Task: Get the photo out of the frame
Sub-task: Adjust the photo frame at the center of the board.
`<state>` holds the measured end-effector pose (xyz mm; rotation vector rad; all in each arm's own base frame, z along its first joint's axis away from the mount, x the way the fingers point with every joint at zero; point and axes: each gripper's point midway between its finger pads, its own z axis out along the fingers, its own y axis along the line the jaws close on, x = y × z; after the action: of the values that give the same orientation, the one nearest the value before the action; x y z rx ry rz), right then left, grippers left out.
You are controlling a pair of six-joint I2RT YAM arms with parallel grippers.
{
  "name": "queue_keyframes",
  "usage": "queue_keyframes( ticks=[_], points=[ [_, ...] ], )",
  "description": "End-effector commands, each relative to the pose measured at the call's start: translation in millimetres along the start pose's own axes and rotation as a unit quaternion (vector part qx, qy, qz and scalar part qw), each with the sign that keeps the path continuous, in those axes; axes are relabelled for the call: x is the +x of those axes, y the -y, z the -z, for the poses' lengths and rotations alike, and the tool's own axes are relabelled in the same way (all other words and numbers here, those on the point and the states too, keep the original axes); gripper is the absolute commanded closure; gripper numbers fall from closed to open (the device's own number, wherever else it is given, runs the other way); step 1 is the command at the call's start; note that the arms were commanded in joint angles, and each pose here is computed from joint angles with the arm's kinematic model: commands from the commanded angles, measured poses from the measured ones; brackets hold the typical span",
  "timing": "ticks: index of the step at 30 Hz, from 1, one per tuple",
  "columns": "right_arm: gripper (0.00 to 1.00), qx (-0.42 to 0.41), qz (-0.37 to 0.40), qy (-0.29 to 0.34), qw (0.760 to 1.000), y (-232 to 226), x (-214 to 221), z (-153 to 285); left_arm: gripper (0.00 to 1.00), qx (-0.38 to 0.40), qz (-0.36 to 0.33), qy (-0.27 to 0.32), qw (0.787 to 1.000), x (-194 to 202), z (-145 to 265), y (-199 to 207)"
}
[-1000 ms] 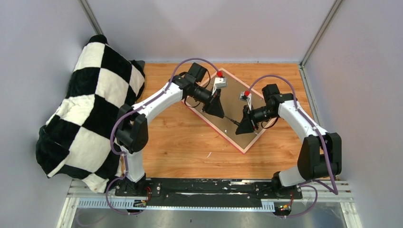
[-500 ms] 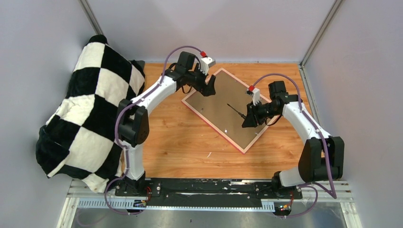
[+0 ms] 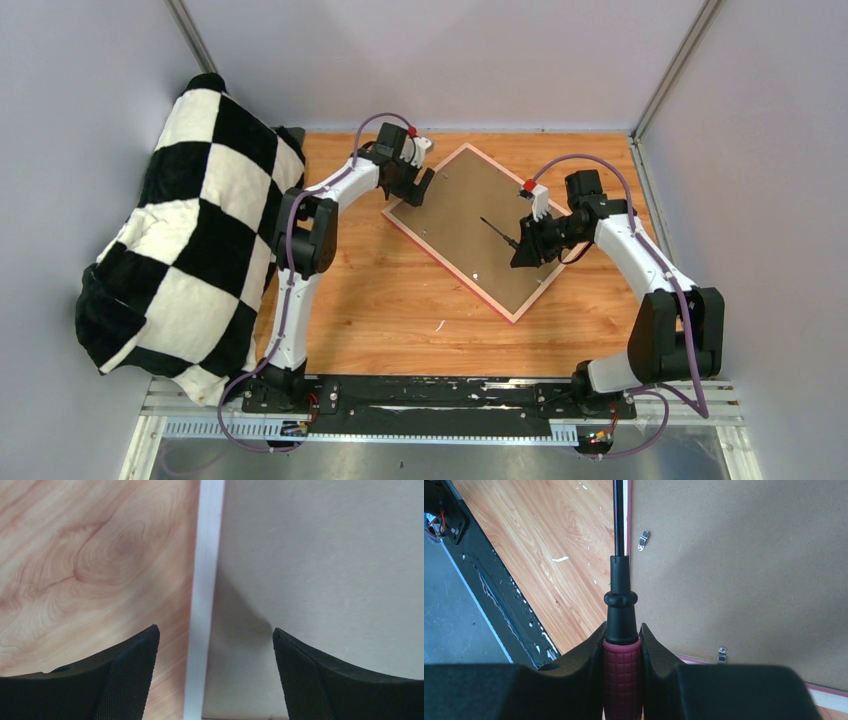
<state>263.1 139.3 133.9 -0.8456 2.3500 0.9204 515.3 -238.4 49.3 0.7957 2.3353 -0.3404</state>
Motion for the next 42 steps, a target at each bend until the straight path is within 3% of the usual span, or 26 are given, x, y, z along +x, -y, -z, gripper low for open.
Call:
queue_keyframes(
  ticks=[1, 5, 10, 16, 25, 34, 38, 42],
  points=[
    [1.0, 0.006, -0.01, 0.002, 1.0, 3, 3, 2, 0.17, -0.024, 0.002, -0.004, 1.0, 0, 4, -19],
    [1.0, 0.005, -0.01, 0.002, 1.0, 3, 2, 2, 0.25, -0.015, 0.011, -0.013, 1.0, 7, -1, -19],
    [1.0, 0.006, -0.01, 0.003, 1.0, 3, 2, 3, 0.49, 0.018, 0.028, -0.034, 0.999, 19, -6, -10],
    [1.0, 0.003, -0.008, 0.006, 1.0, 1, 1, 3, 0.7, 0.036, 0.059, -0.062, 0.996, 43, 4, -2],
    [1.0, 0.005, -0.01, 0.005, 1.0, 2, 1, 3, 0.81, 0.048, 0.099, -0.102, 0.989, 87, 40, 22],
    [1.0, 0.011, -0.008, 0.007, 1.0, 2, 0, 5, 0.75, 0.087, 0.105, -0.112, 0.984, 115, 91, 55],
    [1.0, 0.015, -0.006, 0.005, 1.0, 4, 0, 5, 0.57, 0.067, 0.095, -0.103, 0.988, 108, 106, 50],
    [1.0, 0.034, -0.001, -0.002, 0.999, 12, 0, 6, 0.43, 0.047, 0.094, -0.061, 0.993, 70, 115, 40]
  ],
)
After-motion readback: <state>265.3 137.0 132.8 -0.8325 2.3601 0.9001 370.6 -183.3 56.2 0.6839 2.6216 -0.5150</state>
